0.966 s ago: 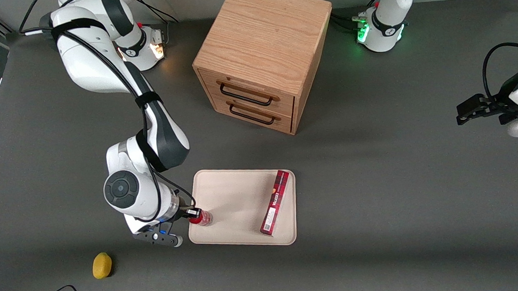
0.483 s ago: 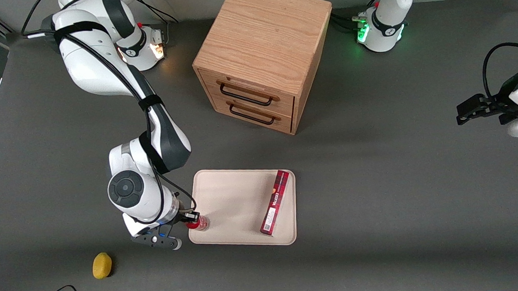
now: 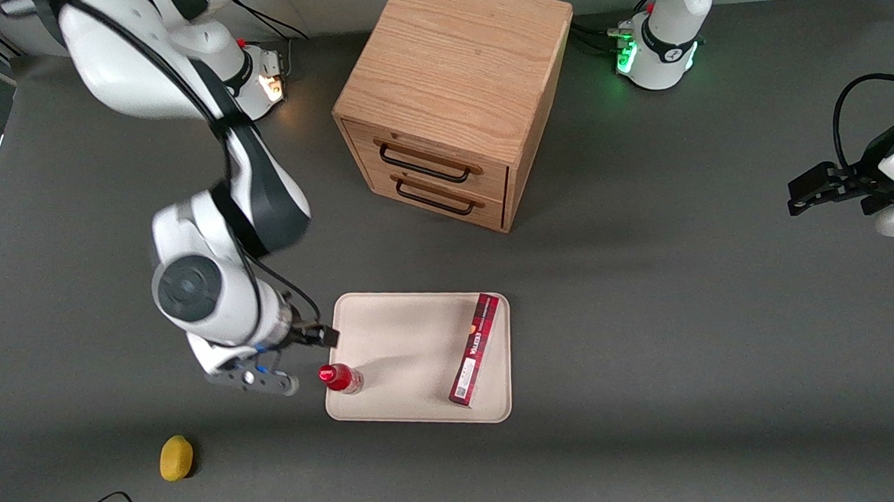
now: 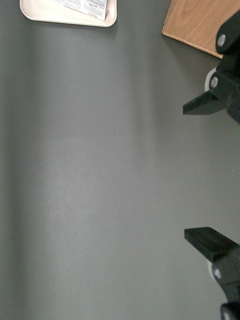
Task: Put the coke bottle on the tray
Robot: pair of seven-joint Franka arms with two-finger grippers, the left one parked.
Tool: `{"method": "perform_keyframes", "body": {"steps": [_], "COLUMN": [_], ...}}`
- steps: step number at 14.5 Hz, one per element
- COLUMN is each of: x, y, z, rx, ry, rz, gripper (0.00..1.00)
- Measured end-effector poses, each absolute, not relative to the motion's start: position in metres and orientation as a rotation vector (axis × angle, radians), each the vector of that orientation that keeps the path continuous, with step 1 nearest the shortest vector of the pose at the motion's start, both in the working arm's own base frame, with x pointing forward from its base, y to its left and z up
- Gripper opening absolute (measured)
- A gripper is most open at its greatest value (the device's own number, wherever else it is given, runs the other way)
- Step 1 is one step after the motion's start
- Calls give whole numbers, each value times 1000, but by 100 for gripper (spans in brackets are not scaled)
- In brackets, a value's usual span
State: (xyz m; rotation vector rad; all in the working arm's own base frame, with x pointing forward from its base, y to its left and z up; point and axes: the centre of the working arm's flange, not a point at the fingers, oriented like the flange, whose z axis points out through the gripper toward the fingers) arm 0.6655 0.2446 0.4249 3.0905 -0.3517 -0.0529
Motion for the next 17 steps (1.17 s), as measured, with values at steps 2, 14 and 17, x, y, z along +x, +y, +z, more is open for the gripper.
{"method": "perform_keyframes", "body": {"steps": [2, 14, 17], "x": [621, 465, 484], "y": [217, 50, 54], "z": [473, 649, 634], "rx": [3084, 3206, 3204], "ry": [-284, 7, 17], "rz": [-109, -95, -79], "gripper": [100, 100, 100]}}
